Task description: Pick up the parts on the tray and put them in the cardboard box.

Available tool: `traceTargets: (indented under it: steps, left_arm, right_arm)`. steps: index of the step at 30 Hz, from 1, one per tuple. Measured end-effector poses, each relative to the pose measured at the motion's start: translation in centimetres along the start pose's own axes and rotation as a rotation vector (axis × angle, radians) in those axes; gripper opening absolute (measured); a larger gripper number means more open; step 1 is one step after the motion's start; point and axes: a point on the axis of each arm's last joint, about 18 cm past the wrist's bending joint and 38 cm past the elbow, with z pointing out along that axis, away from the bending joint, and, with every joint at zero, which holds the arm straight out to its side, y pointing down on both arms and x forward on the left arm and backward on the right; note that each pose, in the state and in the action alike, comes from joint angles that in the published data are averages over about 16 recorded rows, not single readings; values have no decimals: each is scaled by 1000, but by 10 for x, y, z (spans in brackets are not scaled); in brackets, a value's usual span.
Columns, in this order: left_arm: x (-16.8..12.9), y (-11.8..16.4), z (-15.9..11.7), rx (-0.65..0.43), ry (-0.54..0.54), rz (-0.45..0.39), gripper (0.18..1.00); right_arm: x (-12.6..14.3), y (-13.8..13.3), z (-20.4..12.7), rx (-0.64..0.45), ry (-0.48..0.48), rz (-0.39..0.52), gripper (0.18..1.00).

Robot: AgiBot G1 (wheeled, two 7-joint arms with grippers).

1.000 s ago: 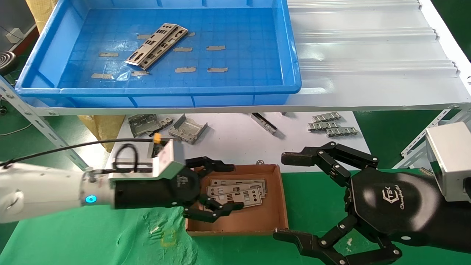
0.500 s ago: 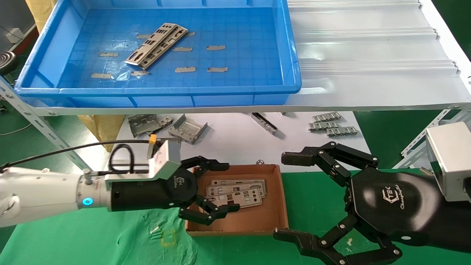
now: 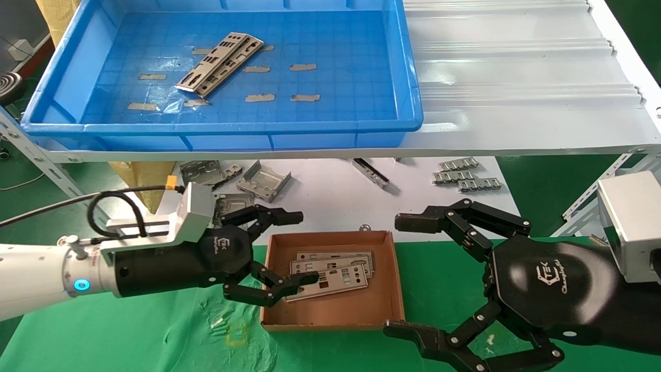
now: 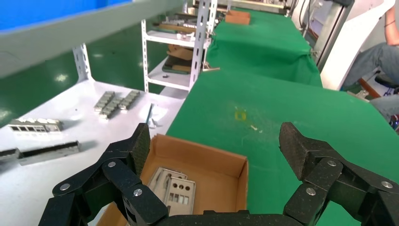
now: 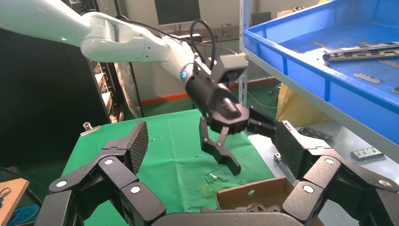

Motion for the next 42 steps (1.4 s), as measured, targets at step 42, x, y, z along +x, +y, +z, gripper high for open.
traceTargets:
  steps: [42]
  left_arm:
    - [90, -98, -89, 56, 55, 65, 1001]
  right_arm:
    - [0, 0, 0, 0, 0, 0, 1000]
